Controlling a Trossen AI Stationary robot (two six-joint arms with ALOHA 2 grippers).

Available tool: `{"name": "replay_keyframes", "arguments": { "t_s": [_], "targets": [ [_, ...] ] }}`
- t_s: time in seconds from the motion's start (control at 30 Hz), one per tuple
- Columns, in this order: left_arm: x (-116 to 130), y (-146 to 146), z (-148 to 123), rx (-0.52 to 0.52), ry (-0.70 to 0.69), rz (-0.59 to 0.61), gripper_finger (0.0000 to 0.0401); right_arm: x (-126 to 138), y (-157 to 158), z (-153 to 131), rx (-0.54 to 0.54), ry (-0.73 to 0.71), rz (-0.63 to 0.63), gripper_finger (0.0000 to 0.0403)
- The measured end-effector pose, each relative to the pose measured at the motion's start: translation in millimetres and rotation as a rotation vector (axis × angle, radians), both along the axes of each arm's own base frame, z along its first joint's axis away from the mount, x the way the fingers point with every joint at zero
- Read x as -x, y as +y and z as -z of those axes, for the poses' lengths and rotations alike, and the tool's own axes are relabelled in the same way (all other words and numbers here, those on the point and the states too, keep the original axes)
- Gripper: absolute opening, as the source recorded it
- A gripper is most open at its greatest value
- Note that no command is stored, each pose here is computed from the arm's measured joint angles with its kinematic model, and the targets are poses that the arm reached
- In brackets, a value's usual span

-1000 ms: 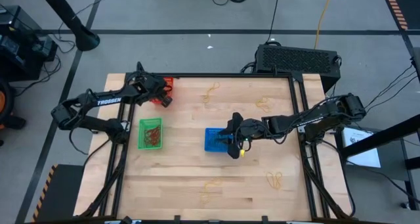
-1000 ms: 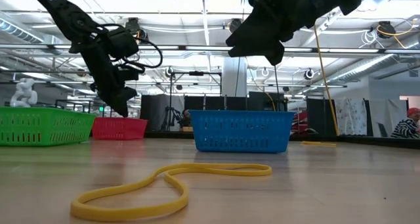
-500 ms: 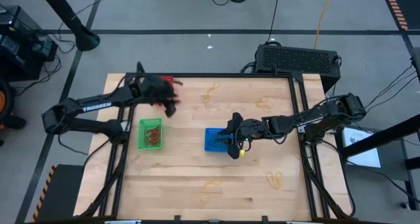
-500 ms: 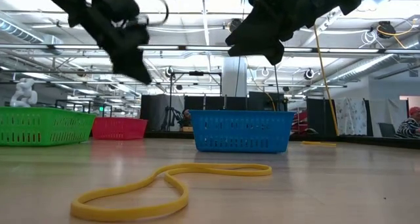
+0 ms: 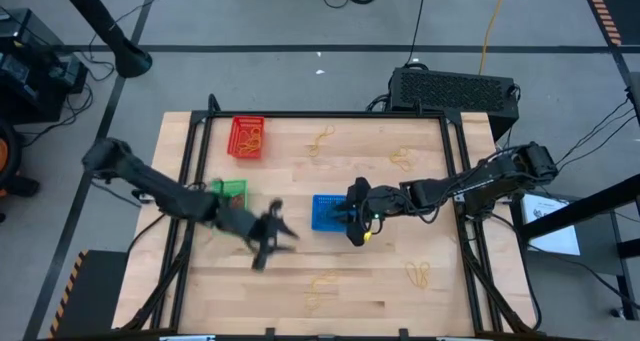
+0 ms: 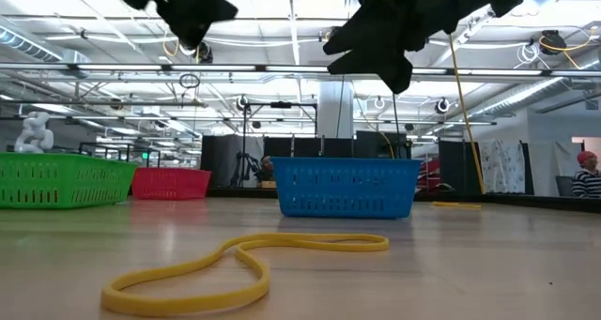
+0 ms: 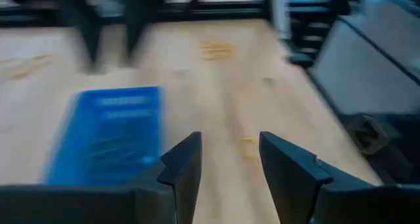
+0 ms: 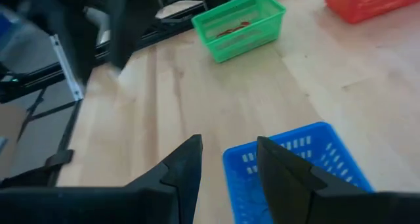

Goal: Sort rubber bands into baskets
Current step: Put the yellow rubber band into the red bin

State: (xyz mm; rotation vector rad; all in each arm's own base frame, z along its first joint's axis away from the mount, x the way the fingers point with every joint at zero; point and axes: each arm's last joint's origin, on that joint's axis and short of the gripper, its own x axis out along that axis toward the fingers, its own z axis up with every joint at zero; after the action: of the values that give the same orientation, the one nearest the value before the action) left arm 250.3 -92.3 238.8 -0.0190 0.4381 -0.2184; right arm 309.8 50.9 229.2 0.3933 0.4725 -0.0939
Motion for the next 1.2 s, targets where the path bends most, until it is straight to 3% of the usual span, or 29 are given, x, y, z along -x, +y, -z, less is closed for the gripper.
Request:
{"name": "replay_keyframes", "arguments": {
  "t_s": [0.2, 0.4, 0.57, 0.7, 0.8, 1.0, 1.2],
  "targets": [
    [-12.9, -57.0, 39.9, -0.017, -0.016, 0.122, 0.0160, 3.9, 18.5, 0.4, -0.039, 0.006, -0.039, 0.0137],
    [-29.2, -72.8, 85.5, -0.056, 0.037, 0.122, 0.0160, 12.3, 41.6, 4.3, -0.128, 0.061, -0.072, 0.0137],
    [-47.9, -82.3, 94.6, -0.099, 0.043, 0.170, 0.0160, 27.8, 60.1, 16.9, -0.330, 0.283, -0.143, 0.0137],
    [-61.5, -91.0, 99.6, -0.189, 0.018, 0.228, 0.0160, 45.8, 77.5, 26.5, -0.517, 0.514, -0.120, 0.0137],
    [-71.6, -95.3, 107.0, -0.262, 0.006, 0.266, 0.0160, 60.6, 91.1, 31.7, -0.591, 0.662, -0.086, 0.0137],
    [-85.8, -94.8, 127.7, -0.245, 0.068, 0.339, 0.0160, 86.5, 114.1, 37.9, -0.613, 0.832, -0.028, 0.0137],
    [-91.8, -97.0, 121.7, -0.214, 0.062, 0.312, 0.0160, 98.1, 124.1, 40.1, -0.569, 0.843, 0.016, 0.0137]
  ]
}}
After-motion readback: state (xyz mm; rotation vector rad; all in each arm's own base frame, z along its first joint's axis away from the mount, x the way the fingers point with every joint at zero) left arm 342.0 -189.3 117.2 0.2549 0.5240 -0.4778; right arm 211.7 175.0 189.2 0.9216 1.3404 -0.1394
